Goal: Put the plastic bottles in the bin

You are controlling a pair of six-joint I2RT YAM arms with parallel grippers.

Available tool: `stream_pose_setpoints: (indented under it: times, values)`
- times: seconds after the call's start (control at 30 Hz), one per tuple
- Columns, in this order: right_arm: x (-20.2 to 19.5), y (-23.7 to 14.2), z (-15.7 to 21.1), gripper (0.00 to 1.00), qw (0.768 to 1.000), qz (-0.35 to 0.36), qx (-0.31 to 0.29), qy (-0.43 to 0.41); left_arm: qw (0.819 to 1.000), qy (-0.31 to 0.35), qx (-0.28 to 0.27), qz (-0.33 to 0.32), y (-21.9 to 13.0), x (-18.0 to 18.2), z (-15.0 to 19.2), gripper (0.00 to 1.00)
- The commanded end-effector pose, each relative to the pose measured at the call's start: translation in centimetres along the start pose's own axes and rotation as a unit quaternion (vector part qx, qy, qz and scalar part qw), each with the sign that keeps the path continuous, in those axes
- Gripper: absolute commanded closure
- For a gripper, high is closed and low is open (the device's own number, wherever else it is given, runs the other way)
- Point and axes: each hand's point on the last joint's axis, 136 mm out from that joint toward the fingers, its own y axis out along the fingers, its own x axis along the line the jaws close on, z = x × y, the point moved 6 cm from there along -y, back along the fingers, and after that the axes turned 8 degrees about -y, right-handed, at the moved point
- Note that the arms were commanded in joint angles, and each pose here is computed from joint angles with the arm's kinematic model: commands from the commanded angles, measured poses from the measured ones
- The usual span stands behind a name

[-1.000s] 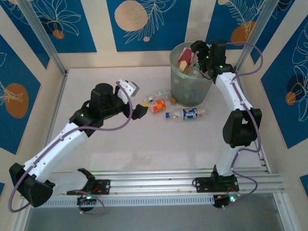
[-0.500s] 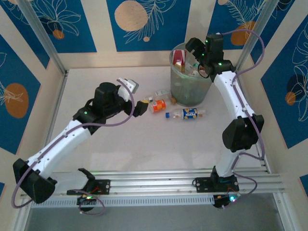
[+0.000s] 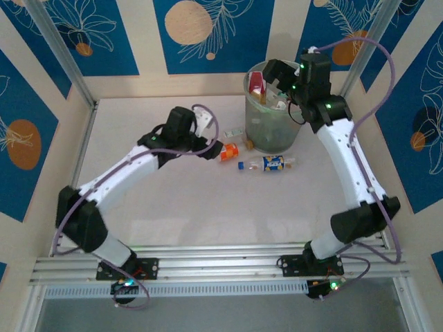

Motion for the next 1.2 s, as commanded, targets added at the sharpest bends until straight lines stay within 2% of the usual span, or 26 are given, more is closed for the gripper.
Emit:
stream_pose_setpoints:
  times: [0.0, 0.3, 0.57, 0.93, 1.17]
  values:
    - [-1.1, -2.3, 1.8, 0.01, 1.0, 0.019, 0.012, -0.006, 0.999, 0.015, 0.039, -0.019, 2.8, 1.7, -0.5, 0.02]
    - [-3.0, -7.4, 5.0, 0.01, 1.0, 0.027, 0.008, 0.003, 0.996, 0.001, 0.084, 0.034, 11.6, 2.5, -2.3, 0.08]
    - [-4.2, -9.9, 6.9, 0.01, 0.999, 0.033, 0.011, 0.019, 0.991, -0.015, 0.119, 0.061, 17.0, 2.4, -2.2, 0.13]
    - [-3.9, -10.4, 7.7, 0.01, 0.999, 0.031, 0.02, 0.014, 0.987, -0.021, 0.153, 0.04, 20.5, 3.3, -0.4, 0.13]
    - [-3.6, -10.5, 7.6, 0.01, 0.999, 0.026, 0.015, 0.011, 0.984, -0.02, 0.173, 0.032, 21.6, 3.7, 1.0, 0.13]
